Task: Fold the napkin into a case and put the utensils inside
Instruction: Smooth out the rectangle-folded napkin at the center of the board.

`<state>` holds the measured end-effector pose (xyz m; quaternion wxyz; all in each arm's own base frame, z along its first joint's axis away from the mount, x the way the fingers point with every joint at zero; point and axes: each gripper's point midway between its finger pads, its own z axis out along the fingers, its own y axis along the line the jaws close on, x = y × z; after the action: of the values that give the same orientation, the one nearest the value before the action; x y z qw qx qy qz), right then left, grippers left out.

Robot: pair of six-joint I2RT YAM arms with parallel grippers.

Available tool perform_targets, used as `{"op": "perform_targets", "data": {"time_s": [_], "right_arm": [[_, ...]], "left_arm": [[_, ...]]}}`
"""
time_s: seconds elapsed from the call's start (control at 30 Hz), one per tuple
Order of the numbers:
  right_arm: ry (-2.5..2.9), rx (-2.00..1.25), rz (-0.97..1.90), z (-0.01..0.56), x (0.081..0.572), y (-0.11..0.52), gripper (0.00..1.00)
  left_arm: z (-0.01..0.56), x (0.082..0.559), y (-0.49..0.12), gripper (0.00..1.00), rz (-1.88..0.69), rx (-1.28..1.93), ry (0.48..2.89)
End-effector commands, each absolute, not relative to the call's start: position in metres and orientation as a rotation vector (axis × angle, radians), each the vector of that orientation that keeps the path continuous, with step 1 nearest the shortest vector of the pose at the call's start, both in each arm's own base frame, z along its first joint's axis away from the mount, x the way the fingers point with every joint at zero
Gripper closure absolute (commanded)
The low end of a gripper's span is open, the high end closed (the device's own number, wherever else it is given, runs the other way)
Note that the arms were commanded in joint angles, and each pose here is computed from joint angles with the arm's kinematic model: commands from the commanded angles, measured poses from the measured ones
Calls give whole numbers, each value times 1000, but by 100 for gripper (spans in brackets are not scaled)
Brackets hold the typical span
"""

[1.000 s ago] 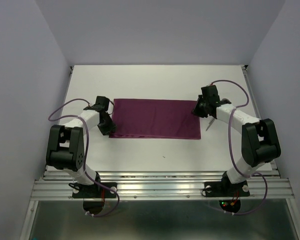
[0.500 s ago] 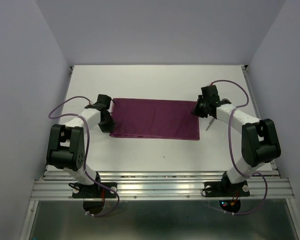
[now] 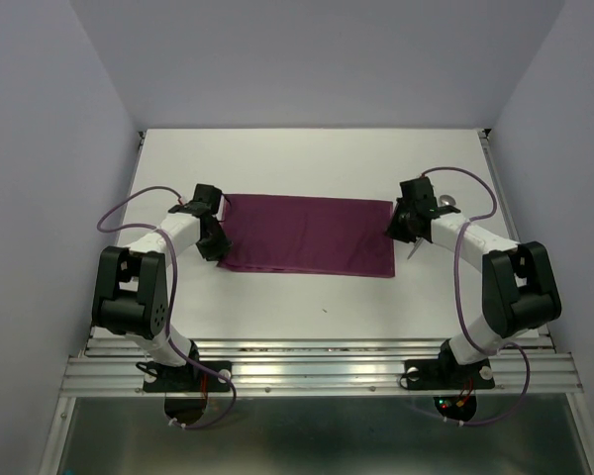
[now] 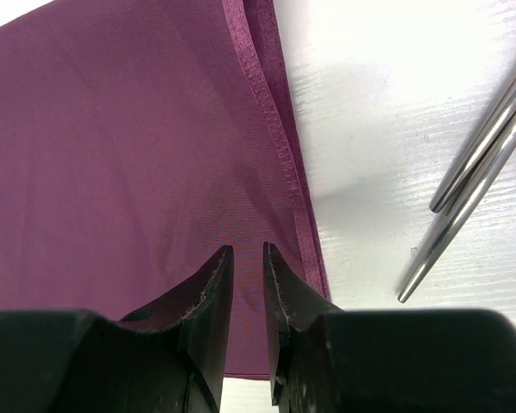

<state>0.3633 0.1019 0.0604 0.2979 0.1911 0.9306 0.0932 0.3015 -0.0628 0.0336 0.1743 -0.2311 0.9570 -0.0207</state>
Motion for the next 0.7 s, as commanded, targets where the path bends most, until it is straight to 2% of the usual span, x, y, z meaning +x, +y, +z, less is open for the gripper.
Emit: {"op": "perform_targets", "data": {"time_s": [0.0, 0.07, 0.2, 0.47, 0.57, 0.67], "right_arm": [[2434, 499, 245, 73, 367, 102, 74], [2436, 496, 248, 73, 368, 102, 74], [2440, 493, 256, 73, 368, 104, 74], [2444, 497, 263, 72, 368, 105, 74], [2443, 496, 266, 72, 368, 105, 74], [2445, 498, 268, 71, 369, 106, 74]], "left_arm": [[44, 309, -65, 73, -70, -621, 2681], [44, 310, -64, 71, -67, -616, 2682], [45, 311, -63, 61, -55, -613, 2678], [51, 316, -61, 62, -48, -609, 2655], [50, 316, -61, 72, -47, -603, 2655], [48, 314, -61, 89, -46, -603, 2661]]}}
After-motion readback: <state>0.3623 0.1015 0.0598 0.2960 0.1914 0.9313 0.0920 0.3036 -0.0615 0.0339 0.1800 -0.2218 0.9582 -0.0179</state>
